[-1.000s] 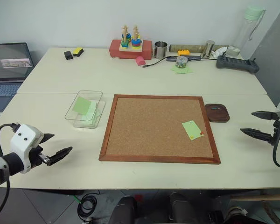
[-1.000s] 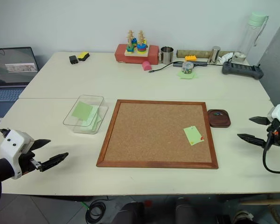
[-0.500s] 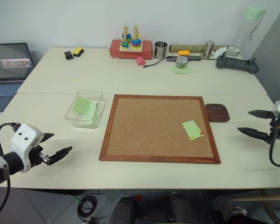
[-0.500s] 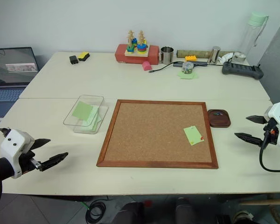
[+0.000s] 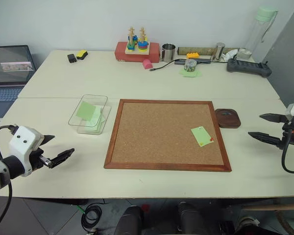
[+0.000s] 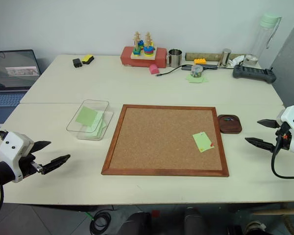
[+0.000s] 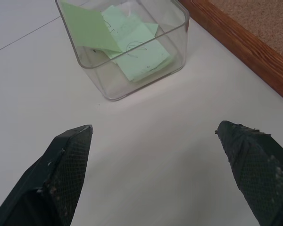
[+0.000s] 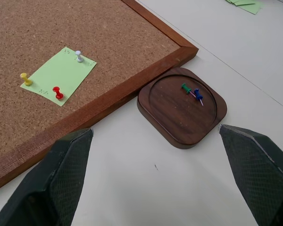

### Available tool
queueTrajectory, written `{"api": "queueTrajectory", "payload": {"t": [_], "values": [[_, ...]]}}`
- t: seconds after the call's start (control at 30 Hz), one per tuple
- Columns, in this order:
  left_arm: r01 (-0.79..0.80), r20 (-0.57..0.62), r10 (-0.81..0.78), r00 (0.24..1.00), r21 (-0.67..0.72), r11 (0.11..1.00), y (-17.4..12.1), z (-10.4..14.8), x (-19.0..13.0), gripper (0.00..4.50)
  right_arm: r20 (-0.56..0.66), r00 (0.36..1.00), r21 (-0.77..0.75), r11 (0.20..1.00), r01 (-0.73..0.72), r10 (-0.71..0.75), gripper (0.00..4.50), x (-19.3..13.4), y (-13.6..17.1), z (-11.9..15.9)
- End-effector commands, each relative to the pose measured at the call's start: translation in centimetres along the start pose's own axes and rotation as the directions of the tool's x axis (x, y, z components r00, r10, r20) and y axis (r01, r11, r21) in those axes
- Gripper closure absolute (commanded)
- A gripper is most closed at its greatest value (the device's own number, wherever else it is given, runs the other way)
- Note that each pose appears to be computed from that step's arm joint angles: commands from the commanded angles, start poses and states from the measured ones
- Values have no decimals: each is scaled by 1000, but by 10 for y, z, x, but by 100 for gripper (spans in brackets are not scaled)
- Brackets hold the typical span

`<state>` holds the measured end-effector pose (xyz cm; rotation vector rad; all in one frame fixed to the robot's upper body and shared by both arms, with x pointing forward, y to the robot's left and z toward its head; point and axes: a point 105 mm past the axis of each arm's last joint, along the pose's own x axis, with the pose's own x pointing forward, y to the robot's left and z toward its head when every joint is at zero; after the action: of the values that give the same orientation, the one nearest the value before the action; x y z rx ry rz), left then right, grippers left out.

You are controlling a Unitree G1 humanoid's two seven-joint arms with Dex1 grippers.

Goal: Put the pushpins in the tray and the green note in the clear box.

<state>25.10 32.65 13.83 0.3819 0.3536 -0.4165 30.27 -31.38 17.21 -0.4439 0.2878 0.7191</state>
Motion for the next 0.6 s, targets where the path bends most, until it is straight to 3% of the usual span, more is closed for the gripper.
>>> {"api": "queueTrajectory", "payload": {"t": [0.03,0.2,0.37,0.6], "values": [[71,61,-74,995,50,996,-13,24,4,28,20,998,-38,998,-53,54,0,0,11,13],[177,124,-190,974,111,978,-39,54,22,120,29,997,-23,997,-78,78,0,1,23,18],[315,188,-351,917,199,928,-81,87,63,230,58,993,-15,995,-103,104,0,4,37,27],[463,244,-531,812,286,839,-139,122,120,350,123,985,-10,993,-120,120,0,27,60,40]]}}
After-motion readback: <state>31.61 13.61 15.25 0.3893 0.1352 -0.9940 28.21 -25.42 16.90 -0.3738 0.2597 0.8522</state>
